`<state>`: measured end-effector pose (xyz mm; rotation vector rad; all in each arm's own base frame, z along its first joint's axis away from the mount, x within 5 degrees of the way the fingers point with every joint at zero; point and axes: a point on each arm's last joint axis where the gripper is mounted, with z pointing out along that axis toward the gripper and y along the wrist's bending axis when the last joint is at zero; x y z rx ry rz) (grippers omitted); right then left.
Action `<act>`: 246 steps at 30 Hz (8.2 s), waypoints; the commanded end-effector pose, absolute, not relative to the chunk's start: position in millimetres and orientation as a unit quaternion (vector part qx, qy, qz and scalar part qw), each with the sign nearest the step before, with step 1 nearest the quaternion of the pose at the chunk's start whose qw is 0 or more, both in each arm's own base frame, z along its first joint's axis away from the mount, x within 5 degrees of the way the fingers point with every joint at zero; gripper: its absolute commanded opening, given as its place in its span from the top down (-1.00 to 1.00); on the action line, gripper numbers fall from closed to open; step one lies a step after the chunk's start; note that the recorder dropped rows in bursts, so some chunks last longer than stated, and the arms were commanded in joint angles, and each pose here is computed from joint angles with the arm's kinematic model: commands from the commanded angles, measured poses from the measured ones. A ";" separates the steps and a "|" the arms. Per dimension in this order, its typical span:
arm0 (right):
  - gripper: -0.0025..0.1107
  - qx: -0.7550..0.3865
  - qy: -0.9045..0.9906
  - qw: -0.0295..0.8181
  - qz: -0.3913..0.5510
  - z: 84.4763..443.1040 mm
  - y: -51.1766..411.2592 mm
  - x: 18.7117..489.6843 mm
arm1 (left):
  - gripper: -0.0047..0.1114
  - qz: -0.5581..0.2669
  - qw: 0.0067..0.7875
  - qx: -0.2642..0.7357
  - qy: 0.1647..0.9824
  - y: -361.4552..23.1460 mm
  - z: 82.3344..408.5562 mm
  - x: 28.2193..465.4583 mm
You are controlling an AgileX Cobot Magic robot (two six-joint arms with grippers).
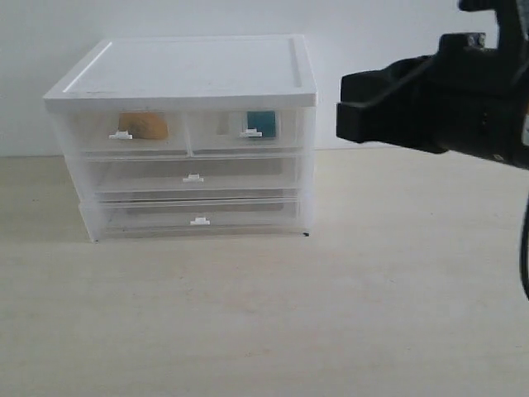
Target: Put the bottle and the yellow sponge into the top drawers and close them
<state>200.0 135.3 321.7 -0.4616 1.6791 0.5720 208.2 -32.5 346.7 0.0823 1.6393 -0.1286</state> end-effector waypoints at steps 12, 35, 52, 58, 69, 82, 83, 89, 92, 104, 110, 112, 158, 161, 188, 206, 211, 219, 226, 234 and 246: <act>0.96 -0.200 0.586 0.719 0.317 327.1 81.0 98.8 | 0.85 -0.106 0.781 0.012 0.615 -15.0 374.7 95.0; 0.96 -0.186 0.519 0.781 0.294 283.7 37.0 36.4 | 0.85 -0.113 0.838 0.061 0.531 -3.7 367.9 -13.1; 0.96 -0.184 0.533 0.774 0.287 281.2 36.7 38.4 | 0.85 -0.114 0.829 0.066 0.543 -4.8 365.4 -12.3; 0.96 -0.184 0.533 0.774 0.287 281.2 36.7 38.4 | 0.85 -0.114 0.829 0.066 0.543 -4.8 365.4 -12.3; 0.96 -0.184 0.533 0.774 0.287 281.2 36.7 38.4 | 0.85 0.041 0.826 0.122 0.549 0.3 352.6 -1.5; 0.96 -0.184 0.533 0.774 0.287 281.2 36.7 38.4 | 0.85 0.054 0.793 0.064 0.604 -0.4 288.3 35.2; 0.96 -0.184 0.533 0.774 0.287 281.2 36.7 38.4 | 0.85 0.058 0.793 0.062 0.604 -0.4 284.7 36.8; 0.96 -0.184 0.533 0.774 0.287 281.2 36.7 38.4 | 0.85 0.046 0.805 0.036 0.590 -0.9 262.1 45.3; 0.96 -0.184 0.533 0.774 0.287 281.2 36.7 38.4 | 0.85 0.054 0.795 0.027 0.603 0.3 248.1 49.2; 0.96 -0.184 0.533 0.774 0.287 281.2 36.7 38.4 | 0.85 0.049 0.742 -0.003 0.668 3.9 215.0 55.8; 0.96 -0.184 0.533 0.774 0.287 281.2 36.7 38.4 | 0.85 0.043 0.700 -0.012 0.713 4.7 203.7 56.3; 0.96 -0.184 0.533 0.774 0.287 281.2 36.7 38.4 | 0.85 0.044 0.686 -0.012 0.726 4.9 200.2 56.1; 0.96 -0.184 0.533 0.774 0.287 281.2 36.7 38.4 | 0.85 0.051 0.629 -0.003 0.776 5.0 186.6 54.3; 0.96 -0.184 0.536 0.771 0.291 280.7 36.8 38.5 | 0.85 0.051 0.629 -0.003 0.776 5.0 186.8 54.3; 0.96 -0.023 0.647 0.761 0.044 220.0 5.6 55.0 | 0.85 0.051 0.629 -0.003 0.776 5.0 186.8 54.3; 0.96 -0.032 0.788 0.615 0.000 183.2 0.8 53.8 | 0.85 0.051 0.629 -0.003 0.776 5.0 186.8 54.3; 0.96 -0.054 0.793 0.606 -0.018 181.3 0.5 53.3 | 0.85 0.051 0.629 -0.003 0.776 5.0 186.8 54.3; 0.96 -0.046 0.793 0.607 -0.012 181.4 0.6 53.3 | 0.85 0.051 0.629 -0.003 0.776 5.0 186.8 54.3; 0.96 -0.046 0.793 0.607 -0.012 181.4 0.6 53.3 | 0.85 0.051 0.629 -0.003 0.776 5.0 186.8 54.3; 0.96 -0.046 0.793 0.607 -0.012 181.4 0.6 53.3 | 0.85 0.051 0.629 -0.003 0.776 5.0 186.8 54.3; 0.96 -0.046 0.793 0.607 -0.012 181.4 0.6 53.3 | 0.85 0.051 0.629 -0.003 0.776 5.0 186.8 54.3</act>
